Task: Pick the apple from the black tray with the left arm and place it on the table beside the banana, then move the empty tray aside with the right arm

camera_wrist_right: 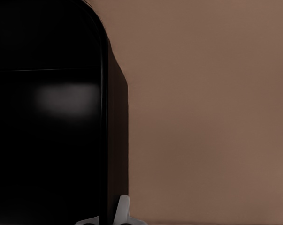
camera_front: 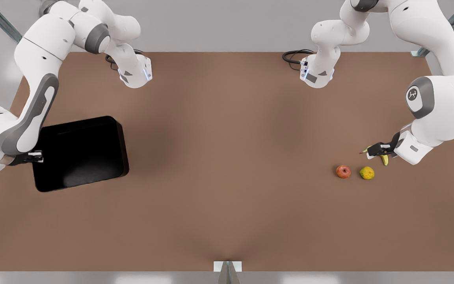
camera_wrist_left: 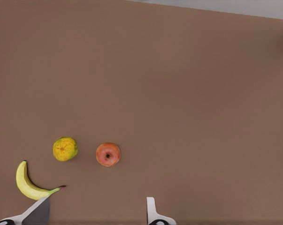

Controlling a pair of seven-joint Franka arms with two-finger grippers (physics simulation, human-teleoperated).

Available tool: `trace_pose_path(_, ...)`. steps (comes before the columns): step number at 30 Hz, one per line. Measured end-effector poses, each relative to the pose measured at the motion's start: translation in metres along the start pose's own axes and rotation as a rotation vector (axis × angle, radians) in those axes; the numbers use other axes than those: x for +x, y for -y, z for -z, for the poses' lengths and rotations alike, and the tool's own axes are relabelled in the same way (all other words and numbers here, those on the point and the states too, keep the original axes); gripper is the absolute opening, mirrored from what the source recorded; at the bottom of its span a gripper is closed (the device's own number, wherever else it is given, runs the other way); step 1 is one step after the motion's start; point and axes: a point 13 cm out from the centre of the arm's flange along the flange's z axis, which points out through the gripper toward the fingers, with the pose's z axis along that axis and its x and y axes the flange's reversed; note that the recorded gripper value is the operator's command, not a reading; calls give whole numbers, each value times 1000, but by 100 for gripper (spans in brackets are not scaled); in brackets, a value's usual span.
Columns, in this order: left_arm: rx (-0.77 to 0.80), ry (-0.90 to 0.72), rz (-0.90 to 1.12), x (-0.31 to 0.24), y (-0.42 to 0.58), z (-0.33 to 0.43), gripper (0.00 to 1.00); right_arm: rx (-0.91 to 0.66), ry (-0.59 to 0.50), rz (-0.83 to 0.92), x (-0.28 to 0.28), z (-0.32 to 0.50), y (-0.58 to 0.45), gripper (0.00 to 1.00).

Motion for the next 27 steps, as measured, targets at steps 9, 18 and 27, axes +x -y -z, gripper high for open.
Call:
trace_pose_path(9,0,-2,1,1,0,0,100,17,-42,130,-19,-57,10,83)
trace_pose_path(18,0,-3,1,1,0,0,100,1,174,407,-90,91,-106,100)
trace_pose_path(27,-19,28,-13,-14,1,10,100,28,119,499,-84,136,-205,100)
